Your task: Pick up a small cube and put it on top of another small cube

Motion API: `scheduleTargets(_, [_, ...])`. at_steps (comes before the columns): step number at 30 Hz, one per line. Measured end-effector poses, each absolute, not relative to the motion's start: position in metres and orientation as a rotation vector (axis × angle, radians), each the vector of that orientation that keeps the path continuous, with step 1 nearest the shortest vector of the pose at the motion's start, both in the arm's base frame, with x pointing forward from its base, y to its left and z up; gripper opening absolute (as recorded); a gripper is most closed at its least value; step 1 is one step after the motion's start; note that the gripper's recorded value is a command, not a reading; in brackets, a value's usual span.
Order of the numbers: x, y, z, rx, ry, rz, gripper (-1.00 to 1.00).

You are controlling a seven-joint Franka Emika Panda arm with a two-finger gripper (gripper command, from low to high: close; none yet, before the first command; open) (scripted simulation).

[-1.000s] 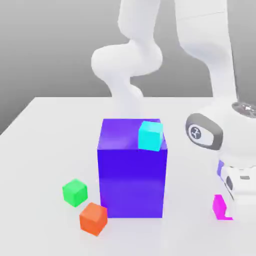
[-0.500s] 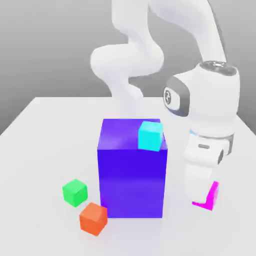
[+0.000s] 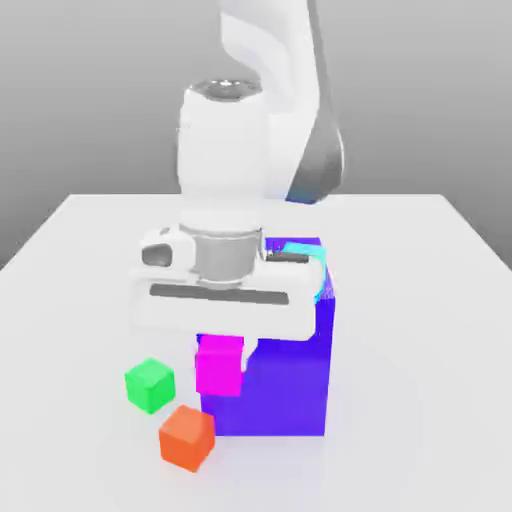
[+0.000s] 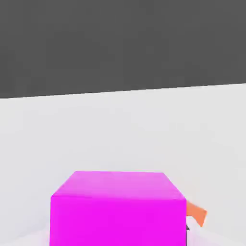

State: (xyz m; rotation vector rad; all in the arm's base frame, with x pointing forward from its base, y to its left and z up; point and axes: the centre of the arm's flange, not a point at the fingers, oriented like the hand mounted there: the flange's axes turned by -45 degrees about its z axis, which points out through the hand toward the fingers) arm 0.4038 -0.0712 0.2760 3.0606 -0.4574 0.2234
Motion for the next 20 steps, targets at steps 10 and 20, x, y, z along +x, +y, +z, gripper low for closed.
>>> scheduleTargets(10, [0.312,-0.153,0.243,2.757,-1.499,0.024,-1.0])
scheduleTargets(20, [0.307,-0.153,0.182,2.746,-1.527,0.001,1.0])
